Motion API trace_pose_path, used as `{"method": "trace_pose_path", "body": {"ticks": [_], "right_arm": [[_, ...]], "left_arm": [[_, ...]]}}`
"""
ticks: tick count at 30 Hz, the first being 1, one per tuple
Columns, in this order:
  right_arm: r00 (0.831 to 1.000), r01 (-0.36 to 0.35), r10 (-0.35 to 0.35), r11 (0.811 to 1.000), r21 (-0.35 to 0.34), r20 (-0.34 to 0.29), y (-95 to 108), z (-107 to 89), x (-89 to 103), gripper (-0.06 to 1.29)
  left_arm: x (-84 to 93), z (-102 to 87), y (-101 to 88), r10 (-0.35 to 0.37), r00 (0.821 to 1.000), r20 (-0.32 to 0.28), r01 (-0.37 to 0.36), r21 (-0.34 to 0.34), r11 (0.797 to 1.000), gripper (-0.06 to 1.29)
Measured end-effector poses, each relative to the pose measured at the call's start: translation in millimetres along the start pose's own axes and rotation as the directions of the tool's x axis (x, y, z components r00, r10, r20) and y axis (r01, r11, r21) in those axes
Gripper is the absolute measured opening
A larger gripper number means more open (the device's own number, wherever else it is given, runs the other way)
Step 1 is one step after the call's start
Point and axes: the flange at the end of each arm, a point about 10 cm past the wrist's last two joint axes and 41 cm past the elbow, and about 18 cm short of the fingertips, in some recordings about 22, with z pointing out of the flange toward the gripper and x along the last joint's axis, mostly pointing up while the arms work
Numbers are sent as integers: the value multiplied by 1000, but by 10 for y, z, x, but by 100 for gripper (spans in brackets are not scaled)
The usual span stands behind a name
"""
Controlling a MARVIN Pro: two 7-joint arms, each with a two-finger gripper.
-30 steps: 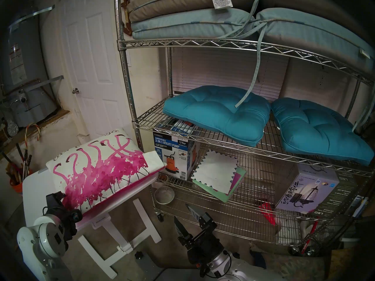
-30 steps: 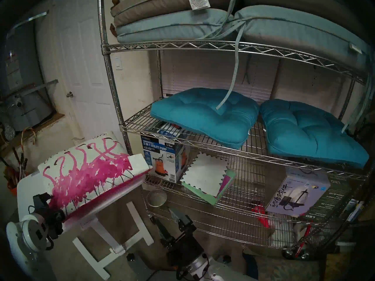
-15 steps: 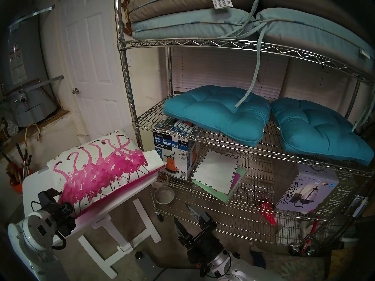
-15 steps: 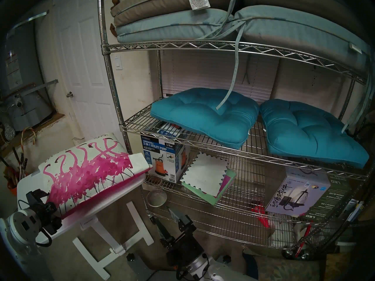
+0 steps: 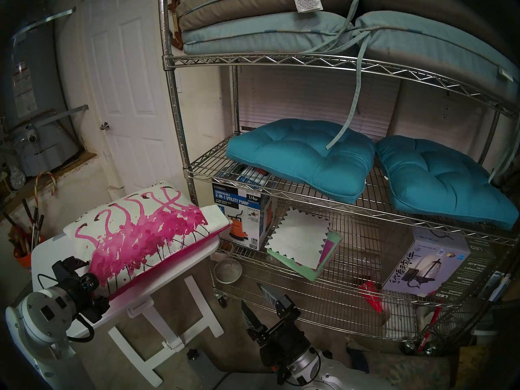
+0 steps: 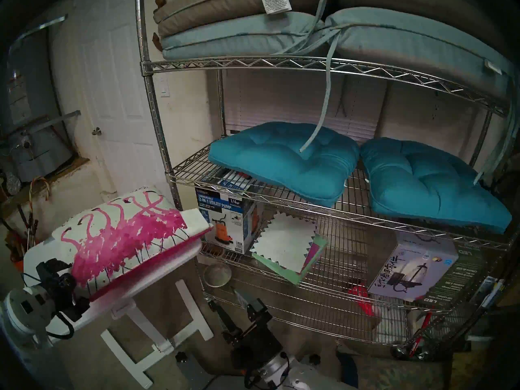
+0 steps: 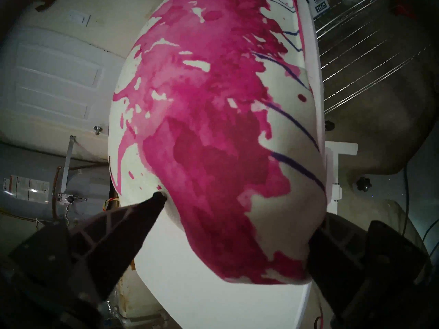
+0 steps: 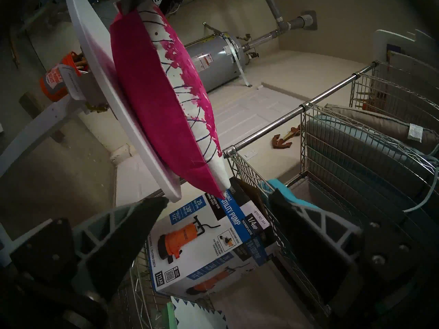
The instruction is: Take cushion off the shelf
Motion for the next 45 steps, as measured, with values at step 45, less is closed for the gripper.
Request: {"method": "trace_pose_path", "body": {"ticks": [45], "right_arm": [[1000,1,-1,1000,4,0,-12,-2,-7,122]], "left_arm": [[392,-21,-105,-82,947,-311,61,-75,995,127]]}}
